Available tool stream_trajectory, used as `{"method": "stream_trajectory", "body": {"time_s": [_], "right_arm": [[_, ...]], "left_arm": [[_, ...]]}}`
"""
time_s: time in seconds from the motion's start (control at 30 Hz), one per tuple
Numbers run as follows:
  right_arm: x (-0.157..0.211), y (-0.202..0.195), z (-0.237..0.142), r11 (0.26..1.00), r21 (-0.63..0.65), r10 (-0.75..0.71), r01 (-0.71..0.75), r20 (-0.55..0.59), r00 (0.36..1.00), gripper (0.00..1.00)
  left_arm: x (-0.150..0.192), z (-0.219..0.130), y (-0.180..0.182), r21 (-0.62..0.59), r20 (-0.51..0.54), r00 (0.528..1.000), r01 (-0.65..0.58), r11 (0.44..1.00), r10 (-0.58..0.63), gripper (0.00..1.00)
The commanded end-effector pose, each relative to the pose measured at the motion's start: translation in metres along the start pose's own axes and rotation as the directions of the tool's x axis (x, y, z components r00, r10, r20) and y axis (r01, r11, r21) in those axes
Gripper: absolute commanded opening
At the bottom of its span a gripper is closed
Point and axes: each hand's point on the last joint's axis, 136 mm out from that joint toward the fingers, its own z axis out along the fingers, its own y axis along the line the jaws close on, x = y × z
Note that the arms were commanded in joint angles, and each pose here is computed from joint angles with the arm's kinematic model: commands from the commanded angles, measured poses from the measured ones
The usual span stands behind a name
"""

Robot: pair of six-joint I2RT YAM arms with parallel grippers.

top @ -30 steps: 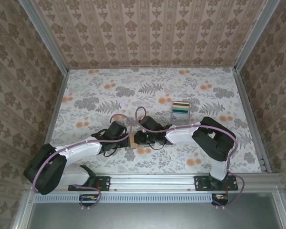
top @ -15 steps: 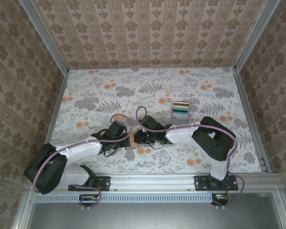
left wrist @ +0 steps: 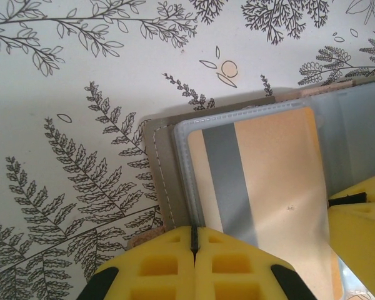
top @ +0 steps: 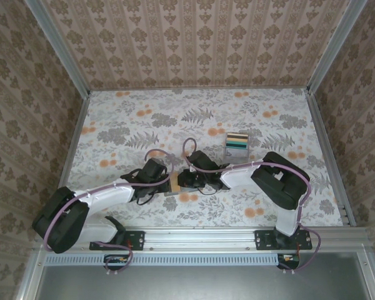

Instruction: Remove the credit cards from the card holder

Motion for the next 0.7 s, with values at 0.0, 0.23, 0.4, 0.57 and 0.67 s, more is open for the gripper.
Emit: {"method": "stream_trajectory", "body": {"time_s": [0.0,0.23,0.4,0.57,0.67], "right_arm": [[0.007,0.026,0.004,0.992,-0.122,-0.027,0.022,-0.037,0.999,0.18],[0.007,0.017,0.002,0.997,-0.079,-0.025,0.023,-0.028,0.999,0.02],[0.004,0.011,-0.004,0.999,-0.051,-0.018,0.018,0.000,1.000,0.00],[-0.001,0.001,-0.009,0.999,-0.032,0.008,-0.007,0.027,1.000,0.00],[-0.003,-0.007,-0.013,0.999,-0.023,0.030,-0.029,0.042,0.999,0.00]], "left_arm": [[0.025,0.008,0.008,-0.031,-0.095,0.995,-0.007,0.999,0.004,0.00],[0.025,0.007,0.008,-0.034,-0.093,0.996,-0.010,0.999,0.007,0.00],[0.025,0.007,0.010,-0.044,-0.094,0.996,-0.015,0.999,0.011,0.00],[0.025,0.006,0.015,-0.072,-0.100,0.995,-0.015,0.997,0.008,0.00],[0.026,0.006,0.019,-0.089,-0.106,0.994,-0.018,0.996,0.008,0.00]]}}
